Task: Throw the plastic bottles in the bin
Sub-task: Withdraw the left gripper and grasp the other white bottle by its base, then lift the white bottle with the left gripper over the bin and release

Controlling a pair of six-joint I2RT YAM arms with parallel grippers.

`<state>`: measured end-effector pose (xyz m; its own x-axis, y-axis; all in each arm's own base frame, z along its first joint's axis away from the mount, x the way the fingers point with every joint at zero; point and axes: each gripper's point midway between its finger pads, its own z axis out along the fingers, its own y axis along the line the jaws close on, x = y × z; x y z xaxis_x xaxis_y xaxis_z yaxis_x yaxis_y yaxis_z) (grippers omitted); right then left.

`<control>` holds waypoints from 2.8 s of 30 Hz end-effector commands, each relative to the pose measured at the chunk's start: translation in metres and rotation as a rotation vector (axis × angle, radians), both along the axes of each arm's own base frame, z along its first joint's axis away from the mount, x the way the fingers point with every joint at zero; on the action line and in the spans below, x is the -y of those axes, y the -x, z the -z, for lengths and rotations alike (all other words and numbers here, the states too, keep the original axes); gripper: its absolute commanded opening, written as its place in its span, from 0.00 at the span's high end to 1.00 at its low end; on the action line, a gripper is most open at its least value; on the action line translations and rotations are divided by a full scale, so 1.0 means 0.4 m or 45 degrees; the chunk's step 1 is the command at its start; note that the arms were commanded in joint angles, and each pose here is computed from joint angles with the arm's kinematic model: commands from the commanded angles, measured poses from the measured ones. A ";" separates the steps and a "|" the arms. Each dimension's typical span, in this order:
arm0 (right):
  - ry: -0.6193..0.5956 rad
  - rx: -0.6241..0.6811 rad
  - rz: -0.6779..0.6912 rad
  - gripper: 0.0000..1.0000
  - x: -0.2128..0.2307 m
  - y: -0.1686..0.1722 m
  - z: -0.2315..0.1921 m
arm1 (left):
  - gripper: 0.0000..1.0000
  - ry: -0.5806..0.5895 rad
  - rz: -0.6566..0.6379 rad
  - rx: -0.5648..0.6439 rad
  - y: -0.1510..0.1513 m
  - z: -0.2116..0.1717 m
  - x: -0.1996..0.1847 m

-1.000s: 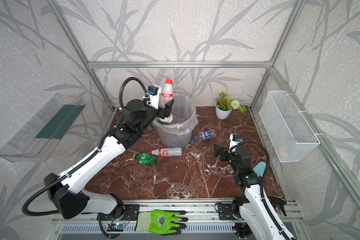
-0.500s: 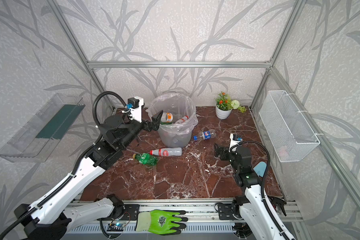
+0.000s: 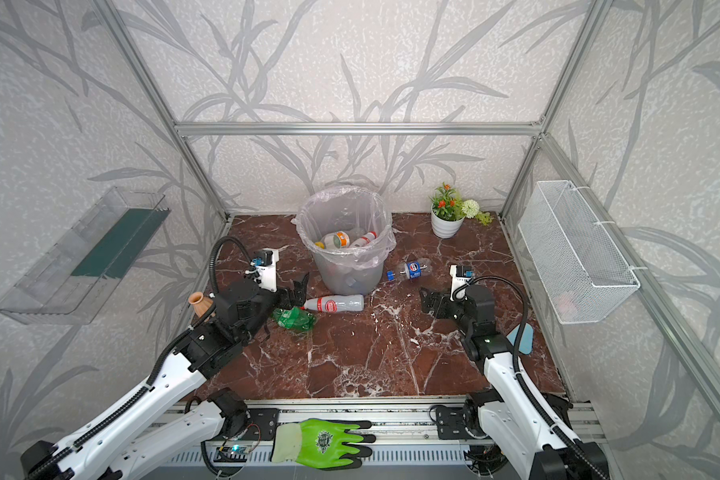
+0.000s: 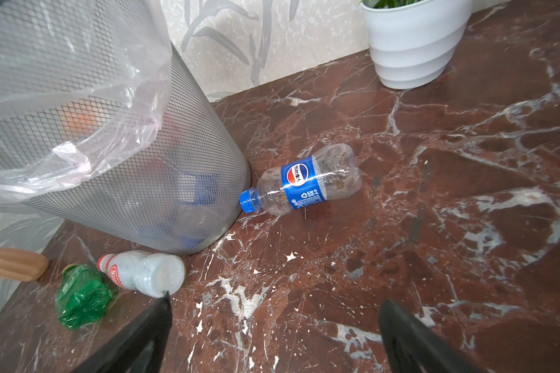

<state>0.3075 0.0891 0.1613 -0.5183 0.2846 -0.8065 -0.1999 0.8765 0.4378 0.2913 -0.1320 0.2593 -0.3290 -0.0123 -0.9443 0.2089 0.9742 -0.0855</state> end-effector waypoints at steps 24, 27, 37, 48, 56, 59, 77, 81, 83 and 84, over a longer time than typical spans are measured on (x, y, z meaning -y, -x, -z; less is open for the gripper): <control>-0.034 -0.021 0.041 0.01 0.008 -0.014 0.029 | 0.06 -0.564 0.503 -0.474 -0.055 0.407 0.209; -0.027 -0.023 0.045 0.01 0.010 -0.013 0.029 | 0.07 -0.618 0.529 -0.485 -0.054 0.435 0.225; -0.009 -0.017 0.049 0.01 0.014 -0.006 0.025 | 0.11 -0.726 0.614 -0.478 -0.065 0.494 0.278; 0.013 -0.005 0.051 0.01 0.019 0.003 0.019 | 0.18 -0.810 0.738 -0.491 -0.043 0.539 0.342; 0.020 -0.003 0.051 0.01 0.021 0.006 0.018 | 0.28 -0.861 0.835 -0.491 -0.028 0.569 0.411; 0.030 -0.004 0.058 0.01 0.025 0.010 0.019 | 0.35 -0.841 0.883 -0.483 -0.023 0.566 0.439; 0.112 0.004 0.175 0.01 0.080 0.033 0.038 | 0.60 -0.237 1.088 -0.087 0.116 0.176 0.550; 0.109 0.012 0.189 0.01 0.085 0.033 0.035 | 0.60 -0.076 1.008 0.209 0.155 -0.041 0.468; 0.103 0.017 0.191 0.01 0.085 0.031 0.033 | 0.60 -0.026 0.928 0.393 0.171 -0.158 0.407; 0.100 0.024 0.192 0.01 0.086 0.029 0.029 | 0.60 0.003 0.865 0.491 0.179 -0.223 0.368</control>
